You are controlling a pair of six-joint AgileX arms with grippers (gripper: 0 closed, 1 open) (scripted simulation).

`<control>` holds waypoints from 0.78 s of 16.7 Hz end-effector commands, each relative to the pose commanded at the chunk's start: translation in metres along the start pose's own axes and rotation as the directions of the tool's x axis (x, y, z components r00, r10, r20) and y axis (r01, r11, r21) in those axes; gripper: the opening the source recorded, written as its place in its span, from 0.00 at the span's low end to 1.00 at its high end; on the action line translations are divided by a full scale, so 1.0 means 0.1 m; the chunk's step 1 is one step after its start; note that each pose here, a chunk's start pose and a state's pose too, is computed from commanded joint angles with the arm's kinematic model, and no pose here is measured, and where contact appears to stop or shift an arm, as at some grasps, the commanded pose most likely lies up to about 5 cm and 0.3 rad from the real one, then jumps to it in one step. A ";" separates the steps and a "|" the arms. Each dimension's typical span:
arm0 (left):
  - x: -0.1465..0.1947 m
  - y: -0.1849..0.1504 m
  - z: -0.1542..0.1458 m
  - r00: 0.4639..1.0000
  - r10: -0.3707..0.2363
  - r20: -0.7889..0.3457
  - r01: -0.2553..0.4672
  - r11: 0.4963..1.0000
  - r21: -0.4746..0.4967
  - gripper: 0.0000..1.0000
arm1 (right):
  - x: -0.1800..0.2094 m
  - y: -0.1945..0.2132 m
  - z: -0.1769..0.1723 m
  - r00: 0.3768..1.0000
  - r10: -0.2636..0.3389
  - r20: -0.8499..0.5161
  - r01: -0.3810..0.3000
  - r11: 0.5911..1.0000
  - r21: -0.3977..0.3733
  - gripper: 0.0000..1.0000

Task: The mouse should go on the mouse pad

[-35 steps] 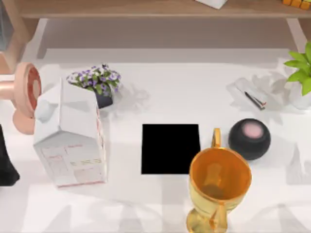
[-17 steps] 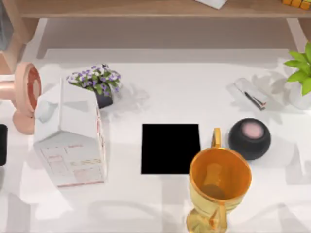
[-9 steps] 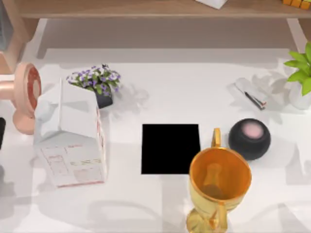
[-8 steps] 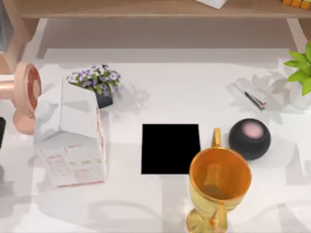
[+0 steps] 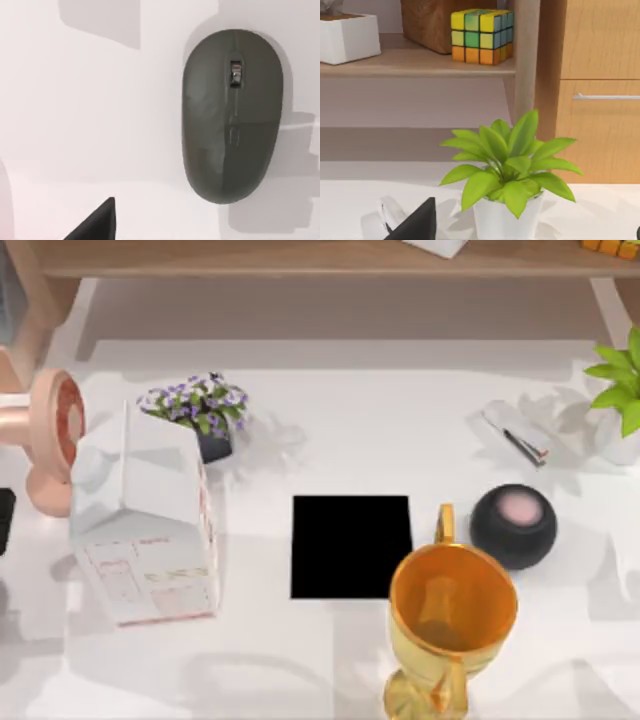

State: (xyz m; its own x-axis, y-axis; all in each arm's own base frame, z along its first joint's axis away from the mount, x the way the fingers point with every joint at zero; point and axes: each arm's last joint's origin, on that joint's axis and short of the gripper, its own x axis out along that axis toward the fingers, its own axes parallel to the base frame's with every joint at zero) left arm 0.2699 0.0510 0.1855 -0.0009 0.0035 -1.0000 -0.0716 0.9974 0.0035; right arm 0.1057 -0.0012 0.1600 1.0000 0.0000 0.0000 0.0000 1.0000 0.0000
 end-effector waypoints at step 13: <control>0.89 0.01 0.00 1.000 0.000 0.003 0.000 1.000 -0.001 1.00 | 0.00 0.00 0.00 1.000 0.000 0.000 0.000 1.000 0.000 1.00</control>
State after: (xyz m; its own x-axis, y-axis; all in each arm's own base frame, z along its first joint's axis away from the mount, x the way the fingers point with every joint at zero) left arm 0.2697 0.0522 0.0965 0.0025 0.0041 -1.0000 -0.0726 0.9974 0.0039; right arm 0.1057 -0.0012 0.1600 1.0000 0.0000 0.0000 0.0000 1.0000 0.0000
